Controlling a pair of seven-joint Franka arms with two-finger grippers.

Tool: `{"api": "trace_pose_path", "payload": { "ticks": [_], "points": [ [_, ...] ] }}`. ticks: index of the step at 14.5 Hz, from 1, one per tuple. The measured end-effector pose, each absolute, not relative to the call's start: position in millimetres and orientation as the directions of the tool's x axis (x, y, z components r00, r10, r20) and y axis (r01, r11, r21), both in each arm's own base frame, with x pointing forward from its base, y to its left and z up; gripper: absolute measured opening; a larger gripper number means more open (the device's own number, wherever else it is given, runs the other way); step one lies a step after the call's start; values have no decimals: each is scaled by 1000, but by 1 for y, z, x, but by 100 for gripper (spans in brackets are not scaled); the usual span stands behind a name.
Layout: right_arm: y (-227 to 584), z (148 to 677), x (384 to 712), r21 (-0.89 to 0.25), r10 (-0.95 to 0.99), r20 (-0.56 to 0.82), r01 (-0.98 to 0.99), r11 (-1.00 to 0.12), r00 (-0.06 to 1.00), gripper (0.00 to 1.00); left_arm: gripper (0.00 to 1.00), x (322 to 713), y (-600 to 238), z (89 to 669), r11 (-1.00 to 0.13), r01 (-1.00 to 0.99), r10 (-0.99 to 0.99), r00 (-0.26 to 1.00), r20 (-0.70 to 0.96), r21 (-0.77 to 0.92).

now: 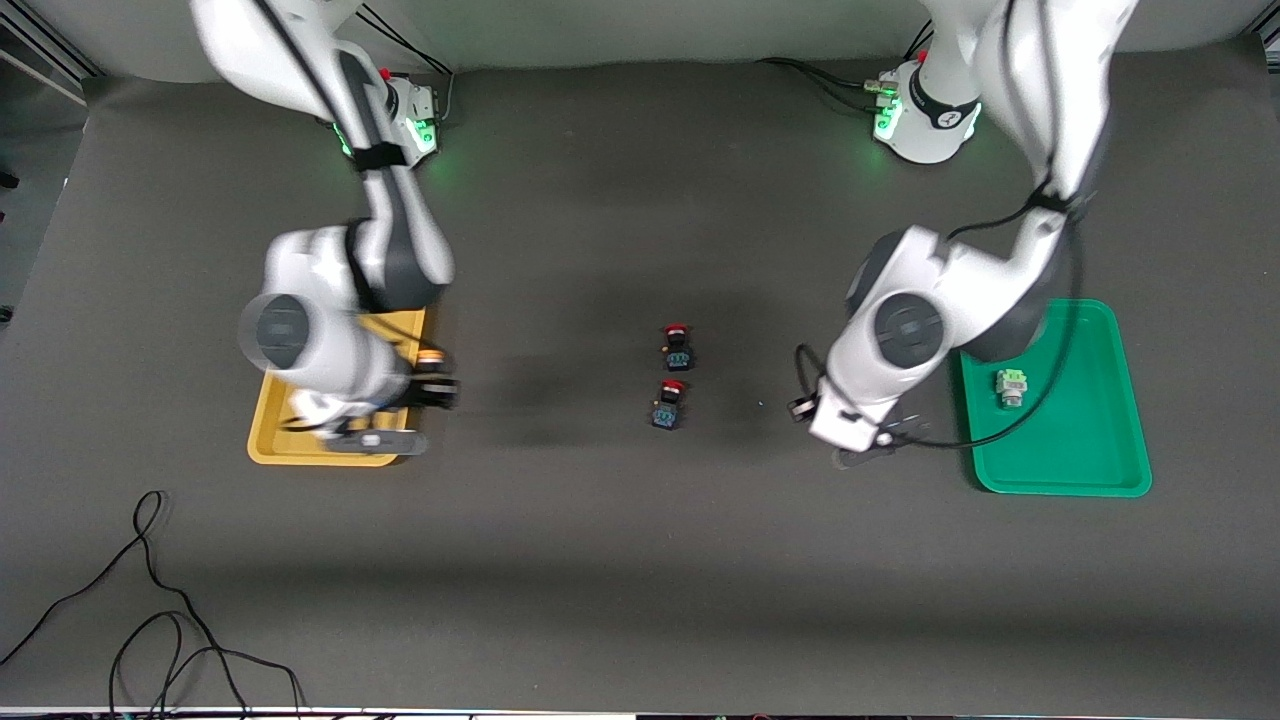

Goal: Place green and yellow buttons in trays
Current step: 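Place the green button in the green tray while the right gripper places orange in yellow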

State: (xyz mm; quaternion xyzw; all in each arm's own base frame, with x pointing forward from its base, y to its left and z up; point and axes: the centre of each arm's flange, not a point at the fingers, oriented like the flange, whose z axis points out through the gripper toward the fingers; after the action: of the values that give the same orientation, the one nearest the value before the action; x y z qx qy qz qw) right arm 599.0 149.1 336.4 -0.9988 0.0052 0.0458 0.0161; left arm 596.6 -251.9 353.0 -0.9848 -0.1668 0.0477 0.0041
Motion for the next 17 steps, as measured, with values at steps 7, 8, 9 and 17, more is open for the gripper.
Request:
{"api": "trace_pose_path", "payload": {
  "ticks": [7,8,9,17],
  "points": [
    [-36,299,569,-8,166,-74,166,-986,983,41,41,581,-2,418,-997,74,81,965,-250,-34],
    [-50,283,557,-9,169,-59,169,-986,984,41,41,576,37,412,-998,44,55,964,-259,-46],
    [-60,268,546,-14,173,-46,173,-985,984,41,41,572,69,403,-999,16,28,967,-253,-49],
    [-72,215,527,-46,209,-21,208,-977,978,45,41,521,150,227,-995,-96,-94,990,-100,-14]
  ]
}}
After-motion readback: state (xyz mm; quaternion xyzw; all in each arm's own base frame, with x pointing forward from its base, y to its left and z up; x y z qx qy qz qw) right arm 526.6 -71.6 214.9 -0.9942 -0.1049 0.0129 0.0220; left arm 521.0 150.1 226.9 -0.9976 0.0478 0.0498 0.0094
